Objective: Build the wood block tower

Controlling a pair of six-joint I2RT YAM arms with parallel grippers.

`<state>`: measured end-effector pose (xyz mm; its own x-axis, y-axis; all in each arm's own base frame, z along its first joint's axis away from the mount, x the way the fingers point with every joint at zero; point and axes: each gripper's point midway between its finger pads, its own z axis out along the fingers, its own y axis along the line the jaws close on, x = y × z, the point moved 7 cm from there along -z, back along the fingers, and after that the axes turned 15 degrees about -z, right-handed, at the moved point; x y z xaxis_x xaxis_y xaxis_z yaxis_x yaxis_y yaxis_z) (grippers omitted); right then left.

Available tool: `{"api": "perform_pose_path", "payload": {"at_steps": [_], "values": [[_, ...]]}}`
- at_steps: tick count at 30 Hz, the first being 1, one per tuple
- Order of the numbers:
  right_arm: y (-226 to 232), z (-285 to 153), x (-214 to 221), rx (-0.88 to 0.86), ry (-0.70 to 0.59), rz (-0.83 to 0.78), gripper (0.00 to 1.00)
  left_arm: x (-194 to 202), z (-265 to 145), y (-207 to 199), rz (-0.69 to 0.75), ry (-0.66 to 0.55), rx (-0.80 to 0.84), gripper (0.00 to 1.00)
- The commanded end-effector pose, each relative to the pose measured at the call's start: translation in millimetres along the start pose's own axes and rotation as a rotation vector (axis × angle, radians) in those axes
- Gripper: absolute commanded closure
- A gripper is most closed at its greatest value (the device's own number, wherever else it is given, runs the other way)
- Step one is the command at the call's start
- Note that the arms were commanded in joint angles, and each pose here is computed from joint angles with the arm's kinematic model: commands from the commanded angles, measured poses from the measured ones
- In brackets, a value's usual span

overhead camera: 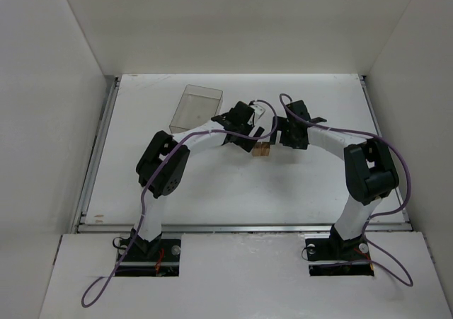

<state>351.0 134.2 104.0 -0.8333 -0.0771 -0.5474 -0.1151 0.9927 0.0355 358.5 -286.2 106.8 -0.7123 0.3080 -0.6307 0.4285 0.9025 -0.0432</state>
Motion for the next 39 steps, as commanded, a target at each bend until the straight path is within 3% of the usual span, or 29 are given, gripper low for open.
{"api": "perform_pose_path", "payload": {"at_steps": [1, 39], "values": [[5.8, -4.2, -13.9, -0.023, -0.034, -0.005, 0.0, -20.1, -5.0, -7.8, -0.018, -0.054, 0.029, 0.05], [9.4, -10.8, -15.4, -0.054, -0.037, 0.014, 0.0, -33.4, -1.2, -12.5, -0.022, -0.085, 0.046, 0.05]]}}
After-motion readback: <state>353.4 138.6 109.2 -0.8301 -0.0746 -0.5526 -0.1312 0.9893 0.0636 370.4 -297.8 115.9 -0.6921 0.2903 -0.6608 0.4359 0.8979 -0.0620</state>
